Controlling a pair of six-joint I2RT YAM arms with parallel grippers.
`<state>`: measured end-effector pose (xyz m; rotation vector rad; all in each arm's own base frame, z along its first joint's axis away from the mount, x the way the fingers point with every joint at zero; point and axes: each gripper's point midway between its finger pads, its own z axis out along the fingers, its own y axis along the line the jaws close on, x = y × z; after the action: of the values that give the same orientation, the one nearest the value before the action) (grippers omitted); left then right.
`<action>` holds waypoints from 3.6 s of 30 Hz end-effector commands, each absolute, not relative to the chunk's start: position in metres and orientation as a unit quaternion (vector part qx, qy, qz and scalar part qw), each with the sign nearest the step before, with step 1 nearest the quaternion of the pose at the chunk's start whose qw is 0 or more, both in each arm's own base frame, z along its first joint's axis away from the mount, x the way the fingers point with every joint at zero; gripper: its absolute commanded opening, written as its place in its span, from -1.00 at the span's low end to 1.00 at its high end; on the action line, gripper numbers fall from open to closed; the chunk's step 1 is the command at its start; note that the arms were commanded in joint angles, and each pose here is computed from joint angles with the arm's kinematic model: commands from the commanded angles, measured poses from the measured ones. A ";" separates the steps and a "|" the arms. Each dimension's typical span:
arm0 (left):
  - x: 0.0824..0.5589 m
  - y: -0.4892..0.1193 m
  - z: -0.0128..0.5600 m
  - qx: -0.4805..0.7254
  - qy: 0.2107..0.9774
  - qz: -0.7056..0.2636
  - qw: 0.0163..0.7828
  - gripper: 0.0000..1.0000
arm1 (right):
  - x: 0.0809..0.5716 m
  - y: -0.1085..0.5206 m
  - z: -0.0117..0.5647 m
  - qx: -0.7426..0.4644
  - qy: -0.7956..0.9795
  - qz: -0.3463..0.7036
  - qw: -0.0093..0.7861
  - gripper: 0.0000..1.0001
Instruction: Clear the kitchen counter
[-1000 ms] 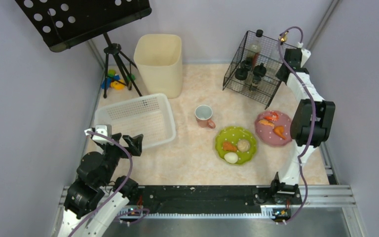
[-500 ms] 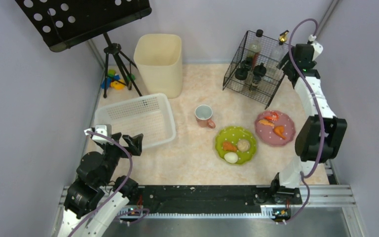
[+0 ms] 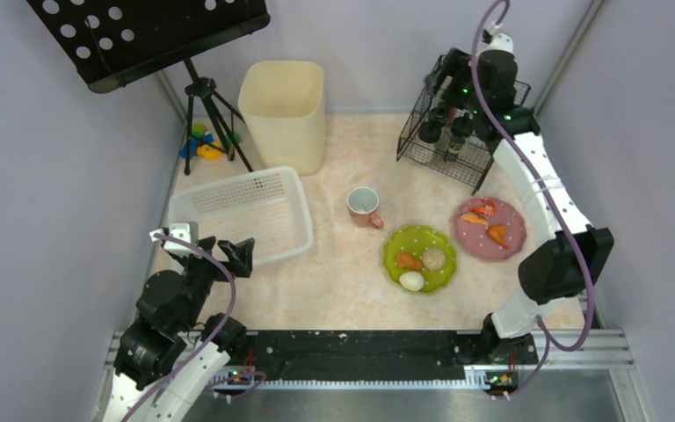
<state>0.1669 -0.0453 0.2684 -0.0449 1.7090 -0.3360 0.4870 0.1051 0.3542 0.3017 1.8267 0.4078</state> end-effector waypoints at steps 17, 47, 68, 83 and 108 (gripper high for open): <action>0.171 -0.042 0.277 -0.032 0.737 -0.144 0.659 0.98 | 0.543 0.372 0.370 -0.017 0.739 0.385 0.552 0.51; 0.170 -0.041 0.278 -0.034 0.735 -0.145 0.662 0.98 | 0.553 0.407 0.272 -0.050 0.785 0.341 0.515 0.34; 0.170 -0.041 0.278 -0.034 0.736 -0.144 0.661 0.98 | 0.539 0.392 0.262 -0.091 0.809 0.295 0.500 -0.29; 0.171 -0.041 0.277 -0.033 0.738 -0.143 0.659 0.98 | 0.514 0.367 0.230 -0.130 0.854 0.233 0.447 -0.31; 0.169 -0.041 0.278 -0.034 0.734 -0.145 0.663 0.98 | 0.508 0.323 0.260 -0.090 0.862 0.214 0.450 -1.00</action>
<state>0.1678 -0.0420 0.2685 -0.0592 1.7066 -0.3195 0.5272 0.3425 0.2642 -0.2313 2.0456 0.5797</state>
